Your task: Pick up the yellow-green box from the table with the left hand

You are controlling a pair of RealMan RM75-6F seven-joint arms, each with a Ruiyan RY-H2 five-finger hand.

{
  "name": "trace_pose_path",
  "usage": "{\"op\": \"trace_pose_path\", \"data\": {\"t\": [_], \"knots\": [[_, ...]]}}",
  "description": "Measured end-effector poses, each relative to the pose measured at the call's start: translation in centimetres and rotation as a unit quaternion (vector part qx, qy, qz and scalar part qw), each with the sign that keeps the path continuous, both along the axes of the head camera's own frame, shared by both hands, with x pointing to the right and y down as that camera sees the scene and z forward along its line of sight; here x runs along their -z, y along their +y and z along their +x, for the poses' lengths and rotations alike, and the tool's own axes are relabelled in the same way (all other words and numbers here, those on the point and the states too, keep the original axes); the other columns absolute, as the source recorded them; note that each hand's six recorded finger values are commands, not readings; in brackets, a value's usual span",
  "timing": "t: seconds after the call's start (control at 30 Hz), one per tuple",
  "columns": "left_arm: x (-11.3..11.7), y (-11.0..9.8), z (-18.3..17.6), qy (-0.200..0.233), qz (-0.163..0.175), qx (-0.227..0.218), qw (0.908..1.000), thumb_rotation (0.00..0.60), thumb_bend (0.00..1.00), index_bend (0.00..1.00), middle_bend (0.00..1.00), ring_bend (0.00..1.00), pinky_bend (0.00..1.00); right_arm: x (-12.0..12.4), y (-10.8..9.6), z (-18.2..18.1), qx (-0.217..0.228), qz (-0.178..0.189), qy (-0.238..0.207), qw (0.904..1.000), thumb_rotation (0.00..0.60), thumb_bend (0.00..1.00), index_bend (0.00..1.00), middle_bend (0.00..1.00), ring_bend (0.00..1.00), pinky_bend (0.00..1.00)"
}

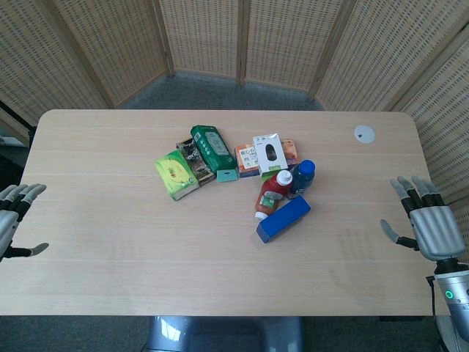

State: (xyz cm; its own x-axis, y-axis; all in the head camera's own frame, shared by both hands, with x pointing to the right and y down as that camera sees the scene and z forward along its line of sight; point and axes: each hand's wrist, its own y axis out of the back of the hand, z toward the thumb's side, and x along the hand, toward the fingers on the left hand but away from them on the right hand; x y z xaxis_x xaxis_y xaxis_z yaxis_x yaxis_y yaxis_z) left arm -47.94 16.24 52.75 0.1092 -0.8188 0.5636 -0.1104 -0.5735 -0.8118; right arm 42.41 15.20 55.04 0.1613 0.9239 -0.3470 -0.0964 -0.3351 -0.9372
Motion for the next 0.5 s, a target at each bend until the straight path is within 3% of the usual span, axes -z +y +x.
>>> {"op": "trace_pose_path", "data": {"t": [0.3,0.5], "knots": [[-1.2,-0.2,0.4,0.008,-0.015,-0.009,0.9998,0.600,0.18,0.00,0.00,0.00,0.00,0.4,0.2,0.1,-0.003,0.004,-0.005,1.0000,0.022,0.38,0.00,0.00,0.00,0.00],[-1.1,-1.5,0.9,-0.013,-0.015,-0.040,0.9990,0.600,0.18,0.00,0.00,0.00,0.00,0.9,0.6,0.4,-0.009,0.011,-0.009,0.9999,0.026,0.38,0.00,0.00,0.00,0.00]]}}
